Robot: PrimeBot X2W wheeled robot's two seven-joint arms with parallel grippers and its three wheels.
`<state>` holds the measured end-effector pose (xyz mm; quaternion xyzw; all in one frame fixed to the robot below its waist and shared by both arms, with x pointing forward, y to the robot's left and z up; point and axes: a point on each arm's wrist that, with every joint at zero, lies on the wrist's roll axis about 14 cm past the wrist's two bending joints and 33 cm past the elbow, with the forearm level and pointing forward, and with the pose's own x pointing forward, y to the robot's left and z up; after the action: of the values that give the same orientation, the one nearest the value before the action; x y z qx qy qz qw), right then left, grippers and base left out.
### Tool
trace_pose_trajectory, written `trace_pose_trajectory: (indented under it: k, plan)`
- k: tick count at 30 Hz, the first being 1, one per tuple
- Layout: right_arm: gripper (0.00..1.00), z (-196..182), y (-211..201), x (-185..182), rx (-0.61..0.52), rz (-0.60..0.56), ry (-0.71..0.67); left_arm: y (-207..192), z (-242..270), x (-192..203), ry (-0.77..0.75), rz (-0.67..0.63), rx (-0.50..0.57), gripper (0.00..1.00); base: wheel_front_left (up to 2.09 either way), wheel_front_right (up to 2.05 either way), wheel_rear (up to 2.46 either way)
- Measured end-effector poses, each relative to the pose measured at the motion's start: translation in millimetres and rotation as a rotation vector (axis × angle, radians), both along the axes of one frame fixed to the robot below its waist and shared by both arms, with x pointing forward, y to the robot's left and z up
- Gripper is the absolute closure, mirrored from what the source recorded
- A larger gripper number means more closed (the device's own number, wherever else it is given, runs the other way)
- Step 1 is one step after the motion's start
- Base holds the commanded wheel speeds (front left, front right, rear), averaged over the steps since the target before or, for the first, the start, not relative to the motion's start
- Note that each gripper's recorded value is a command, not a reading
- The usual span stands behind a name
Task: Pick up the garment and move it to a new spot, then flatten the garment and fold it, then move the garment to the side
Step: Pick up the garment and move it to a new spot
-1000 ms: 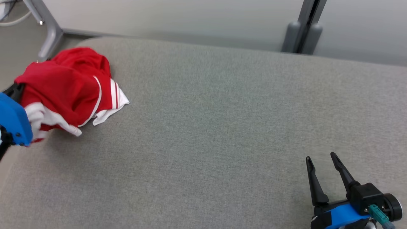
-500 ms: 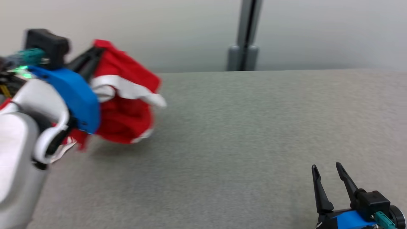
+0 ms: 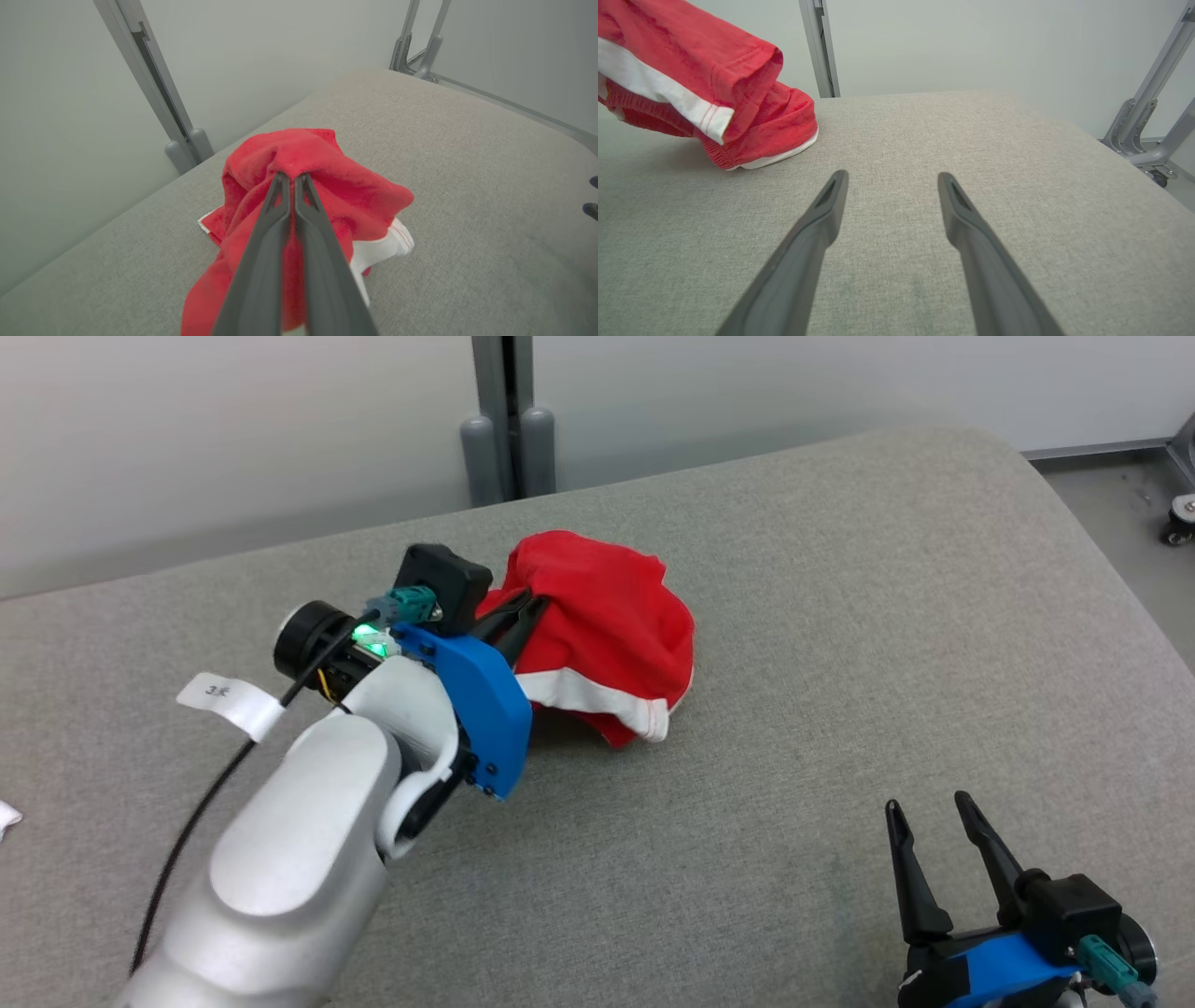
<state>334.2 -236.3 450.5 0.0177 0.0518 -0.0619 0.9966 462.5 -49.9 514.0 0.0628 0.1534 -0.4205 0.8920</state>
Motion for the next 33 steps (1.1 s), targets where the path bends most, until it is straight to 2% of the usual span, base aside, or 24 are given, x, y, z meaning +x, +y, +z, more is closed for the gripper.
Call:
trace_pose_trajectory:
  k: [5, 8, 9, 10, 11, 12, 13, 24, 29, 33]
  plan:
    - [0.0, -7, -2, 3, 0.016, -0.012, 0.023, -30, -63, -22, 0.142, -0.021, -0.023, 1.0, 0.0, 0.0, 0.0]
    - [0.0, -10, -3, 6, 0.021, -0.013, 0.03, -39, -84, -34, 0.185, -0.026, -0.032, 1.0, 0.0, 0.0, 0.0]
    - [0.0, -11, -3, 6, 0.021, -0.013, 0.033, -40, -88, -35, 0.186, -0.023, -0.035, 0.95, 0.0, 0.0, 0.0]
    - [0.0, -11, -2, 6, 0.022, -0.013, 0.034, -40, -89, -36, 0.183, -0.019, -0.044, 0.75, 0.0, 0.0, 0.0]
    - [0.0, -11, -2, 7, 0.022, -0.012, 0.035, -39, -90, -35, 0.172, -0.01, -0.051, 0.45, 0.0, 0.0, 0.0]
    - [0.0, -11, -2, 8, 0.022, -0.011, 0.034, -38, -89, -34, 0.154, -0.001, -0.061, 0.45, 0.0, 0.0, 0.0]
    - [0.0, -11, -1, 9, 0.023, -0.007, 0.033, -37, -86, -32, 0.135, 0.005, -0.072, 0.0, 0.0, 0.0, 0.0]
    - [0.0, 6, 23, 26, 0.016, 0.077, -0.03, -16, -29, -27, -0.067, 0.095, -0.247, 0.0, 0.0, 0.0, 0.0]
    - [0.0, 20, 35, 32, 0.003, 0.119, -0.075, 13, -15, -29, -0.126, 0.203, -0.285, 0.0, 0.0, 0.0, 0.0]
    - [0.0, 31, 46, 35, 0.001, 0.155, -0.109, 52, -21, -35, -0.114, 0.347, -0.314, 0.0, 0.0, 0.0, 0.0]
